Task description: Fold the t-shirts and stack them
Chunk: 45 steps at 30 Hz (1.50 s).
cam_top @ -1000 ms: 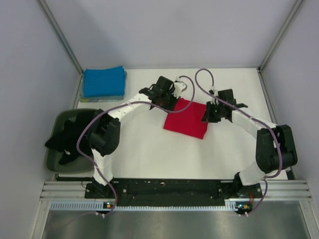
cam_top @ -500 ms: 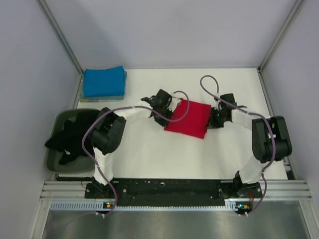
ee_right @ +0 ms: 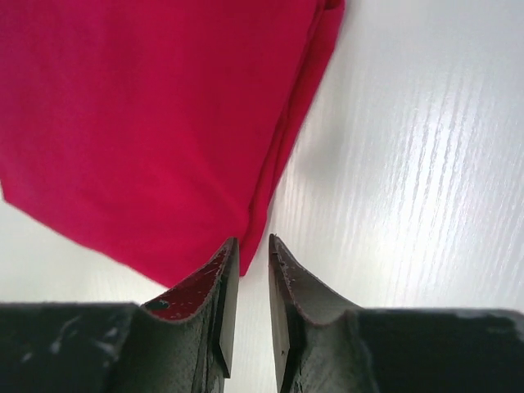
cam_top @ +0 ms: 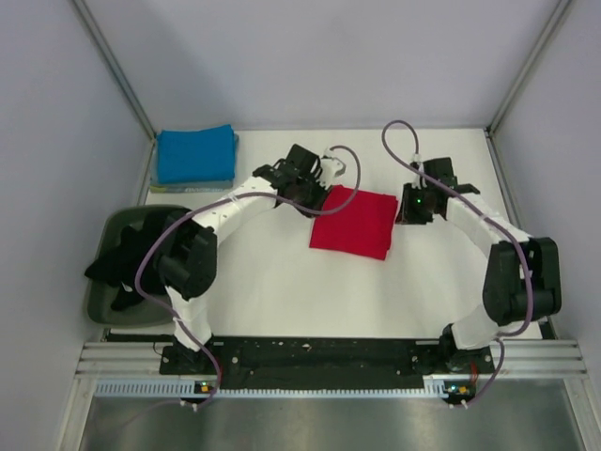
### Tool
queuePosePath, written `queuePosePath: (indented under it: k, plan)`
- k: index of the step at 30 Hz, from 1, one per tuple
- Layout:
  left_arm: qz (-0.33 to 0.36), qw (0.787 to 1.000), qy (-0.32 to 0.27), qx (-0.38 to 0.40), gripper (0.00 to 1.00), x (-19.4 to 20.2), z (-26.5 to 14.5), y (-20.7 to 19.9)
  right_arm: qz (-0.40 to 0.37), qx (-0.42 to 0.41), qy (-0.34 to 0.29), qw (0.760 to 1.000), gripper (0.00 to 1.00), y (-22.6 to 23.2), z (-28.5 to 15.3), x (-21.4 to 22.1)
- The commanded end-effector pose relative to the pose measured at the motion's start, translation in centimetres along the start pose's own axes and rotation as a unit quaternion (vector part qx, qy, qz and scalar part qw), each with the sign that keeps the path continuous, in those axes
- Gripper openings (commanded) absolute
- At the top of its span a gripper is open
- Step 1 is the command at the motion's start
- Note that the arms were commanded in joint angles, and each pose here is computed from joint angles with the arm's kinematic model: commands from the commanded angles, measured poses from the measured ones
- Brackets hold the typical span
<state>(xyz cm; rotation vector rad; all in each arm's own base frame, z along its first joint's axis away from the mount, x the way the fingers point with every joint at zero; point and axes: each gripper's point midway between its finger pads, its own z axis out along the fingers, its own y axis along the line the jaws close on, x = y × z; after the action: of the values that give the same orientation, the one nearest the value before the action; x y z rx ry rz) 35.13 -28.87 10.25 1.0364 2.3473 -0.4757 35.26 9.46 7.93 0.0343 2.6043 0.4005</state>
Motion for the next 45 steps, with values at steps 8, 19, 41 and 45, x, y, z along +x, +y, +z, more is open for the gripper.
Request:
queuePosePath:
  k: [8, 19, 41, 45]
  plan:
    - [0.113, 0.991, -0.057, -0.035, 0.03, -11.4, 4.2, 6.0, 0.004, -0.133, -0.035, 0.991, 0.12, 6.2, -3.2, 2.7]
    - [0.261, 0.963, -0.061, -0.04, 0.0, -10.9, 6.7, 6.2, 0.051, -0.162, 0.009, 0.985, 0.01, 6.4, 0.3, 5.1]
    - [0.185, 0.961, -0.072, -0.192, 0.0, -12.7, 10.0, 14.6, 0.047, -0.109, 0.051, 0.992, 0.02, 4.3, 1.8, 7.1]
    - [0.083, 0.969, -0.104, -0.207, 0.13, -14.1, 6.3, 15.4, 0.036, -0.09, 0.04, 0.994, 0.09, 3.9, 1.2, 6.1]
